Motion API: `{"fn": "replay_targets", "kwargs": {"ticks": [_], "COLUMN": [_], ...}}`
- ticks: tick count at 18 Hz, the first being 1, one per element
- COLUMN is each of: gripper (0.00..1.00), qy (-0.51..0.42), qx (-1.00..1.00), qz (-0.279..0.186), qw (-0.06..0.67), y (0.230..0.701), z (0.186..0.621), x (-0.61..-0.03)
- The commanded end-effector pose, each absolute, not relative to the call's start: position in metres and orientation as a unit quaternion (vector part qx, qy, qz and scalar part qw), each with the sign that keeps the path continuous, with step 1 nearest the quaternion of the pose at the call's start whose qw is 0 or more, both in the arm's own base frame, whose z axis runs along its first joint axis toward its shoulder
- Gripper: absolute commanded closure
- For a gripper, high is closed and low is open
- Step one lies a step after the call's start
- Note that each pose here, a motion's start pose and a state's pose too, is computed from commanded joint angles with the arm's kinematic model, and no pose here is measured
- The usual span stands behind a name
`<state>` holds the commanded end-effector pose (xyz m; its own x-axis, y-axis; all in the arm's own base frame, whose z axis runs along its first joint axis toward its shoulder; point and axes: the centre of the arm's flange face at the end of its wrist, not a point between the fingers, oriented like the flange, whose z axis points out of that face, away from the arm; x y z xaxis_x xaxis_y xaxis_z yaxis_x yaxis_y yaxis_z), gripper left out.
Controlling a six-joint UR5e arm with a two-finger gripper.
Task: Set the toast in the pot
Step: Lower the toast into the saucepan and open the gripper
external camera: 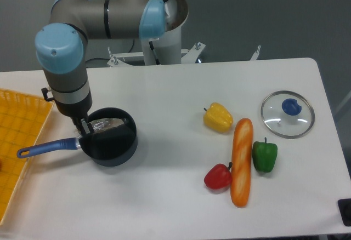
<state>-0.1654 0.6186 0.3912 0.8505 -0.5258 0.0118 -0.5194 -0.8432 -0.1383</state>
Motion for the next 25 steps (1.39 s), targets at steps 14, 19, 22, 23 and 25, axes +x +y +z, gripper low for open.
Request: {"fn": "replay_targets", "kwargs": {"ticks": [14, 19, 22, 23, 25], "gripper": [0.88, 0.78, 0.76, 0.74, 0.71], "qy": [0.291, 0.286, 0.283, 0.281, 0.279], "qx": [-0.955, -0.956, -0.957, -0.958, -0.958], "qz": [-0.032, -0.026, -0.028, -0.028, -0.025], "qw": [0.054, 0.059, 0.057, 0.058, 0.059], "y": [0.627, 0.627, 0.627, 0.626, 0.625], "z": [0.337, 0.334, 0.330, 0.330, 0.331], "x": [-0.181, -0.189, -0.194, -0.196, -0.200]}}
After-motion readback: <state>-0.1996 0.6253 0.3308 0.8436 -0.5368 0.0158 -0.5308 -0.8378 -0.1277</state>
